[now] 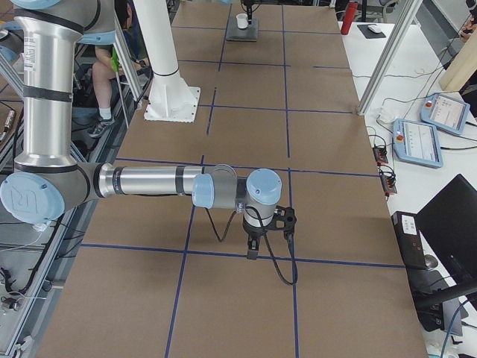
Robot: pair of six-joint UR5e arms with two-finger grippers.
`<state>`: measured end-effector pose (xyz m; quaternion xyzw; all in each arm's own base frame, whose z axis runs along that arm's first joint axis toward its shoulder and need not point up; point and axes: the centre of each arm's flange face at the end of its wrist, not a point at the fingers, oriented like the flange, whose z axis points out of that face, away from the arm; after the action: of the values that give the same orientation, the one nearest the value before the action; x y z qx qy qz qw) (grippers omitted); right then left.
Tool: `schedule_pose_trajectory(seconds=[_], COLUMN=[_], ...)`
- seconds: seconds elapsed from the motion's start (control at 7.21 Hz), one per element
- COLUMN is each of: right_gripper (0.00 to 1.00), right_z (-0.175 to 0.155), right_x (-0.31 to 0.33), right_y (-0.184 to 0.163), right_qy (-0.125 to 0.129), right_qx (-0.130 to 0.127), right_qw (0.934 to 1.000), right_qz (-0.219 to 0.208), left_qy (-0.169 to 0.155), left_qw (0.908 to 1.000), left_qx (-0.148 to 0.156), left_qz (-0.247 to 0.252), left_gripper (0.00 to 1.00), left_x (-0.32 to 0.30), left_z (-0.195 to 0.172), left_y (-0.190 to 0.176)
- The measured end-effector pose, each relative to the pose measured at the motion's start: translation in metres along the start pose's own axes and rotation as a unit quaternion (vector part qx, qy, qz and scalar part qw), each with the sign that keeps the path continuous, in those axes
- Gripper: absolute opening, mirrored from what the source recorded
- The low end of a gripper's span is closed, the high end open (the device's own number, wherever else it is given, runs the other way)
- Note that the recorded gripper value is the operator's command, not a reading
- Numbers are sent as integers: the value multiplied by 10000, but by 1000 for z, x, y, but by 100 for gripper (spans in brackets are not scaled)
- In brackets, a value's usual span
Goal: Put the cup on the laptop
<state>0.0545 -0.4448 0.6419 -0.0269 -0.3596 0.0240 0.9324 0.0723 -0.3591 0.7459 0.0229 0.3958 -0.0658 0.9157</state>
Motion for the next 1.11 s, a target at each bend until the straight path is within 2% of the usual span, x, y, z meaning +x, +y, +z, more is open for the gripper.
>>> schedule_pose_trajectory(seconds=[0.14,0.69,0.83,1.11], right_gripper=[100,100,100,100], right_z=[0,0,0,0], right_x=[0,0,0,0], right_y=[0,0,0,0], right_qy=[0,0,0,0], right_qx=[0,0,0,0], right_qw=[10000,10000,10000,10000], right_qz=[0,0,0,0], left_qy=[6,195,266,201], left_qw=[10000,9995,9987,9948], left_qx=[-11,-104,-230,-517], left_qz=[37,219,378,854], left_gripper=[100,100,100,100], left_x=[1,12,16,15], left_z=[1,-2,0,-1], left_y=[0,-2,-5,-22])
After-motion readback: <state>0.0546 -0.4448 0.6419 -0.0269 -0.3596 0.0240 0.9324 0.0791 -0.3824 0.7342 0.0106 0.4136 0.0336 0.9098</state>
